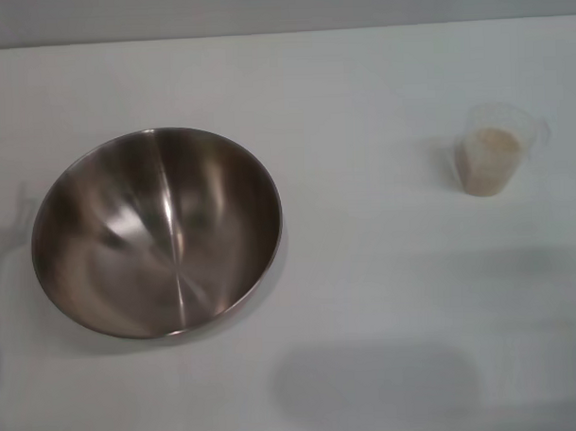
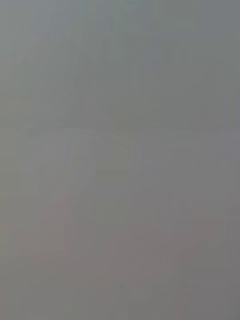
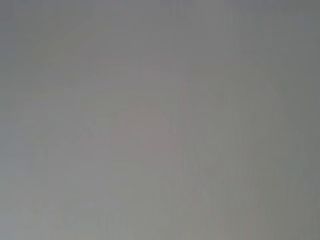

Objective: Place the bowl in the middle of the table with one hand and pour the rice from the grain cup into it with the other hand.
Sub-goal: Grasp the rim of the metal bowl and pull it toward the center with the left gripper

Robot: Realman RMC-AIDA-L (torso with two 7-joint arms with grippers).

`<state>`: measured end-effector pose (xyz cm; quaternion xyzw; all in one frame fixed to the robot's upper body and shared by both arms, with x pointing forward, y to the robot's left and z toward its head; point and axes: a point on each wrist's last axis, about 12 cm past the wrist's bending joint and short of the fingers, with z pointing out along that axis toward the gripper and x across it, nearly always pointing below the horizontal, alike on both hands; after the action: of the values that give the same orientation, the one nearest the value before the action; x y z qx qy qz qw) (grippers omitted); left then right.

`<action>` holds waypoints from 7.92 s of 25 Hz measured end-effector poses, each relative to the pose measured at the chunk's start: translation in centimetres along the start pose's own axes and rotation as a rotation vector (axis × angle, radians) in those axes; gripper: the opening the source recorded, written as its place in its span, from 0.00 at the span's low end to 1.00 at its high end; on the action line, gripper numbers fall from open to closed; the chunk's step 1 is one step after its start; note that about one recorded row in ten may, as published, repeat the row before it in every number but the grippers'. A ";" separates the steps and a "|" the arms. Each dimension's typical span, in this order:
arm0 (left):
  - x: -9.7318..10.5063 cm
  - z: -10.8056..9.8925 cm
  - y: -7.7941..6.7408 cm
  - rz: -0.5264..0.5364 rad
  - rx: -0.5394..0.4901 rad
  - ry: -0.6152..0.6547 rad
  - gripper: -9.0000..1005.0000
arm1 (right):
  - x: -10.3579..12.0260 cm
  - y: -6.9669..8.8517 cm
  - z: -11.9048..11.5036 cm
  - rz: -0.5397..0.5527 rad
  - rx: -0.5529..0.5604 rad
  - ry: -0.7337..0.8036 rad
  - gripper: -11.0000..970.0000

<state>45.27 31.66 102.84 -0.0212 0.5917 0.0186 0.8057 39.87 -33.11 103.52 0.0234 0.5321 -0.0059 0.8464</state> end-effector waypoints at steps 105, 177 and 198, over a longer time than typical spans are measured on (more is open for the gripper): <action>-15.1 14.2 -6.0 0.381 0.517 1.031 0.86 | 0.6 0.6 0.8 0.018 -0.028 0.031 0.86; -9.8 14.5 -7.0 0.347 0.576 1.217 0.43 | 0.8 0.5 0.7 0.017 -0.025 0.043 0.86; -10.5 15.8 -7.5 0.164 0.711 1.251 0.06 | 0.8 0.6 0.8 0.019 -0.028 0.042 0.86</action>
<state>57.61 25.03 117.72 0.2799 0.9119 -0.1301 0.2706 40.99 -32.57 103.20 0.0168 0.5493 0.0098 0.8354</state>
